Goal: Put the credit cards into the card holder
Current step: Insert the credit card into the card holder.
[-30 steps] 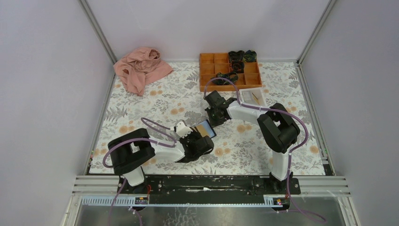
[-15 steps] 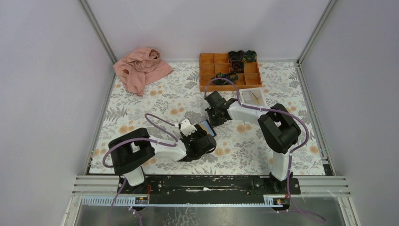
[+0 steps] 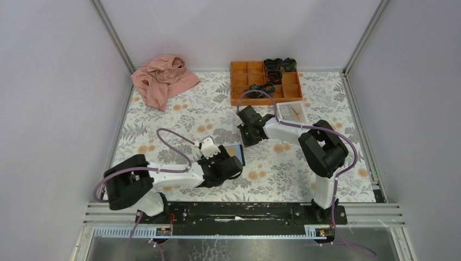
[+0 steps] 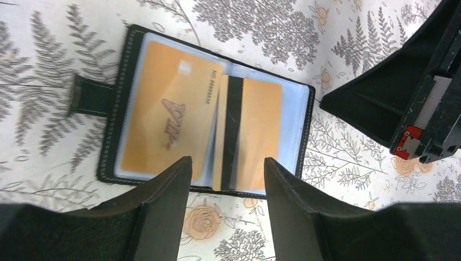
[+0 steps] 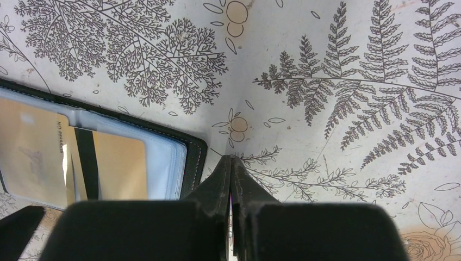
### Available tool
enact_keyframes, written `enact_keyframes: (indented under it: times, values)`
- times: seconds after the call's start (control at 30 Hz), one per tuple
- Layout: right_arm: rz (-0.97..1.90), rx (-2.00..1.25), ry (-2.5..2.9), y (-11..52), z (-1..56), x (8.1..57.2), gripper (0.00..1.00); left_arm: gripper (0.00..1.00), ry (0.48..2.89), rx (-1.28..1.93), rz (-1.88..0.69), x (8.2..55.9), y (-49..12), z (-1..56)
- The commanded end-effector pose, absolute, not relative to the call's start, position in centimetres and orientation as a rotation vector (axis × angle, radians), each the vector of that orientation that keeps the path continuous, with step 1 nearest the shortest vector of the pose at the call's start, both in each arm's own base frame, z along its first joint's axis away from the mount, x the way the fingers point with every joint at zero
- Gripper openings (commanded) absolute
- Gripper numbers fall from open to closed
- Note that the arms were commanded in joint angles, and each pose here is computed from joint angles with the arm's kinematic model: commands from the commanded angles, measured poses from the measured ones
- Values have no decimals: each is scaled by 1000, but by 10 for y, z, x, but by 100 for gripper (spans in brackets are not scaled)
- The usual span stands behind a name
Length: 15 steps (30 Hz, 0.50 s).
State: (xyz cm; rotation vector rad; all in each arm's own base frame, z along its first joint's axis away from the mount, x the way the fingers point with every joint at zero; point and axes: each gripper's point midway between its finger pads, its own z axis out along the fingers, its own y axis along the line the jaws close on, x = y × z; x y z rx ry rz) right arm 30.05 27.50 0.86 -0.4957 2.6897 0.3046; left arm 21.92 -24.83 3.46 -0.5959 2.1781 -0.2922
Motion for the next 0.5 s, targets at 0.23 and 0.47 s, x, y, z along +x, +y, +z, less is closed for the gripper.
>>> enact_keyframes:
  times: [0.23,0.47]
  values:
    - [178,-516,2832,252,-32,269,0,44,2148,-581,-133,209,-203,50]
    - [185,-510,2830,252,-30,268,0,3,2170,-568,4,208,-189,42]
